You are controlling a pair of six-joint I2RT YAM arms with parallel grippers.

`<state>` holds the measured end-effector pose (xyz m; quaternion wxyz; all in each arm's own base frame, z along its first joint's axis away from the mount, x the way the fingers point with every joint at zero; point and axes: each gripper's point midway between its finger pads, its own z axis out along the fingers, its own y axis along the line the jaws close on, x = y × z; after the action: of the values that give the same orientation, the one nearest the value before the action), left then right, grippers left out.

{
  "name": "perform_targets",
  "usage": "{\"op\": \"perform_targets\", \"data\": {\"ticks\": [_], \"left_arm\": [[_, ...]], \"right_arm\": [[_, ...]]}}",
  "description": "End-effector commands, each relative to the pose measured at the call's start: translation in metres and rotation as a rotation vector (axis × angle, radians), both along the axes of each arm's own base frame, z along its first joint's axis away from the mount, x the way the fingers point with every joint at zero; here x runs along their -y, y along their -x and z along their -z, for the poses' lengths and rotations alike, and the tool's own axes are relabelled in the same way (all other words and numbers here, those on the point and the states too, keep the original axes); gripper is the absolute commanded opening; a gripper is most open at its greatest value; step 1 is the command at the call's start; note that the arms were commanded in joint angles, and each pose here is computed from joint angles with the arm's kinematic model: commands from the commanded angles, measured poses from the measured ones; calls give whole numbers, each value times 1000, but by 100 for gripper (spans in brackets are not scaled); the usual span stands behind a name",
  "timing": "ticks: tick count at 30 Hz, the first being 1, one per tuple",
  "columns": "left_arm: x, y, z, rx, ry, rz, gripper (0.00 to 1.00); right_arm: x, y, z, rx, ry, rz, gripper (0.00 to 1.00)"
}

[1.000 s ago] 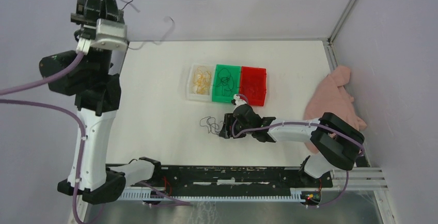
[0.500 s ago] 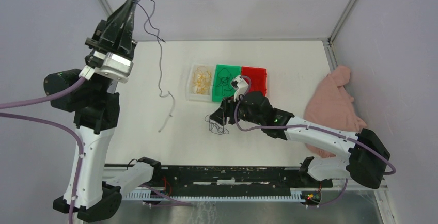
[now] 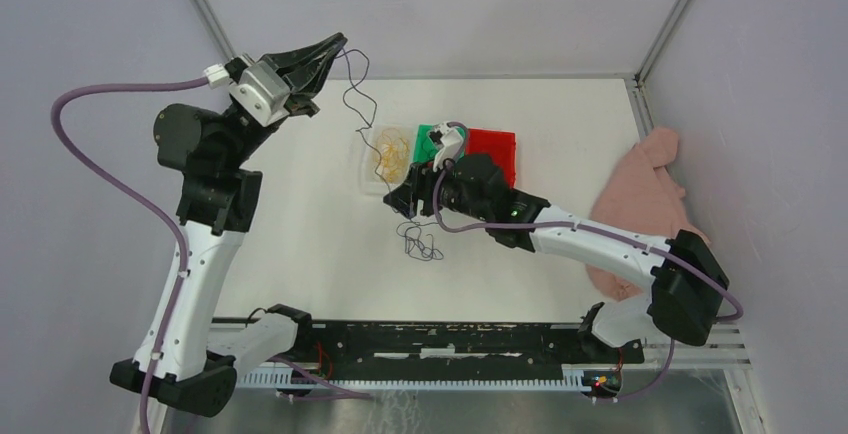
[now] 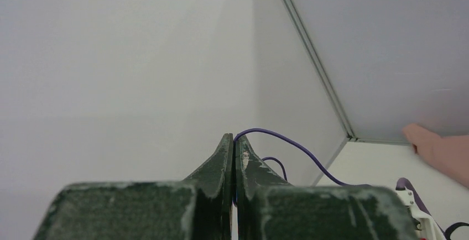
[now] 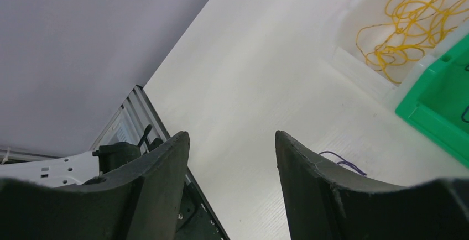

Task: Untangle the cables
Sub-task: Untie the cable, then place the cable in the bin.

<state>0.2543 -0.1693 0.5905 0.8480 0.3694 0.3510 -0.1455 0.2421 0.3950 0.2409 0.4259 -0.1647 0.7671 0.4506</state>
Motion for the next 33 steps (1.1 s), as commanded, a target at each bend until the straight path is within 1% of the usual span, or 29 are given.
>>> {"op": "perform_targets", "data": {"ticks": [1,4,7,9,13,19,21,22,23,26,30,33], "left_arm": [[12,-12,14,-96,22,65,3],[20,-21,16,-108,24,81,3],[32,-26,18,-117,15,111,3],[41,-27,17,-118,7,138,3],[58,-33,16,-113,-5,163,3],[72,-51,26,-119,-18,158,3],[72,-66,40,-115,-12,107,3],[73,-74,51,-104,-37,80,3],[73,-84,64,-110,-54,51,3],[76,-104,83,-140,-64,12,3],[86,-114,90,-132,-66,35,3],[89,-121,83,-138,-41,42,3]], "right_arm": [[19,-23,-32,51,-57,112,64],[47,-39,-19,16,-31,207,64],[81,-61,-5,-16,51,346,64],[98,-72,-4,-34,57,401,65],[126,-87,-11,9,75,492,65],[169,-100,-10,28,158,634,65],[182,-103,-6,21,182,672,66],[187,-104,-5,21,189,683,65],[192,-105,-4,21,199,701,65],[210,-107,2,7,210,762,65],[222,-107,11,-17,197,804,65],[227,-106,18,-37,195,816,65]]}}
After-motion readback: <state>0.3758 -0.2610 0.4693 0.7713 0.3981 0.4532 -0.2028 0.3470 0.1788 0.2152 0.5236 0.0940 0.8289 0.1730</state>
